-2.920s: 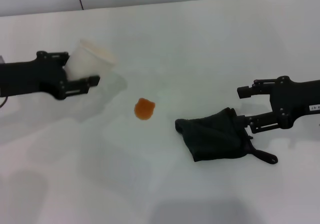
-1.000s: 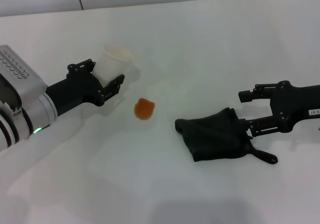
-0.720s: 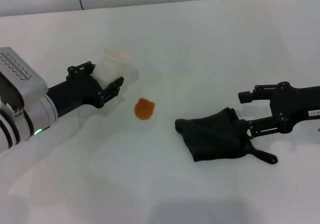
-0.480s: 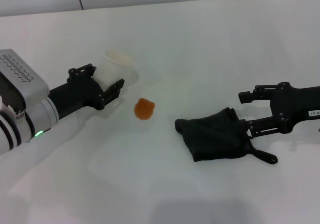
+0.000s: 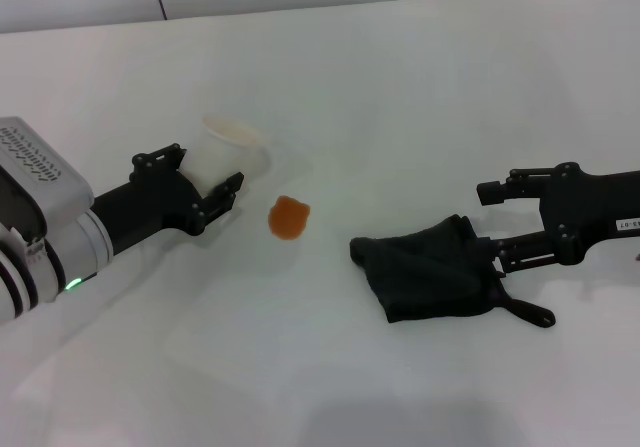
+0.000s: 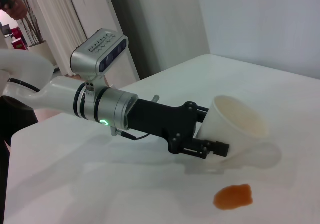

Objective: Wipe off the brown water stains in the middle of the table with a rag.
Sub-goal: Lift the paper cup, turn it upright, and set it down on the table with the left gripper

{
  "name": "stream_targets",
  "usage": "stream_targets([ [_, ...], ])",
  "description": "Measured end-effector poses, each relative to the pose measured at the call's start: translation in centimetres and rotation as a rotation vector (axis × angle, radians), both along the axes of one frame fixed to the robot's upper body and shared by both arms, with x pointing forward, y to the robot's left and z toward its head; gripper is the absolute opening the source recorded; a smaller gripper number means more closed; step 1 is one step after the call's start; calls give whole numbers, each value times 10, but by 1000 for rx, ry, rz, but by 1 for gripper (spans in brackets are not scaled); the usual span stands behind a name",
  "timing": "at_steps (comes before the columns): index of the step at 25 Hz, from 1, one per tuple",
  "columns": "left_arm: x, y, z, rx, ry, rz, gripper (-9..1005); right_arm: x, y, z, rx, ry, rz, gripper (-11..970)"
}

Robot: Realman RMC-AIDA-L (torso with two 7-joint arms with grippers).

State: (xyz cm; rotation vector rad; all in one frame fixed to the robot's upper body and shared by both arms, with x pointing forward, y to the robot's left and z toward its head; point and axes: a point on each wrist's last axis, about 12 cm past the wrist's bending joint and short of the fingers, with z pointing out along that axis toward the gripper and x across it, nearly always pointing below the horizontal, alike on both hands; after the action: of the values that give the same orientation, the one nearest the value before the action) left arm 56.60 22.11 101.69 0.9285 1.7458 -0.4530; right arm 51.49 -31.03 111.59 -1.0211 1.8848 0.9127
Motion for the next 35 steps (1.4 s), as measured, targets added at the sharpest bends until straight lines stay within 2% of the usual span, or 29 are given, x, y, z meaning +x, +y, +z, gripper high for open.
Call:
stream_targets([
  [15, -12, 5, -9, 16, 1, -4, 549, 1, -1, -1, -7, -4, -12, 804],
  [23, -19, 9, -13, 28, -8, -10, 592, 2, 0, -2, -4, 2, -14, 800],
  [29, -22, 11, -14, 25, -4, -3, 698, 2, -1, -2, -4, 2, -14, 798],
  [35, -21, 11, -13, 19, -7, 2, 744, 2, 0, -2, -4, 2, -14, 795],
])
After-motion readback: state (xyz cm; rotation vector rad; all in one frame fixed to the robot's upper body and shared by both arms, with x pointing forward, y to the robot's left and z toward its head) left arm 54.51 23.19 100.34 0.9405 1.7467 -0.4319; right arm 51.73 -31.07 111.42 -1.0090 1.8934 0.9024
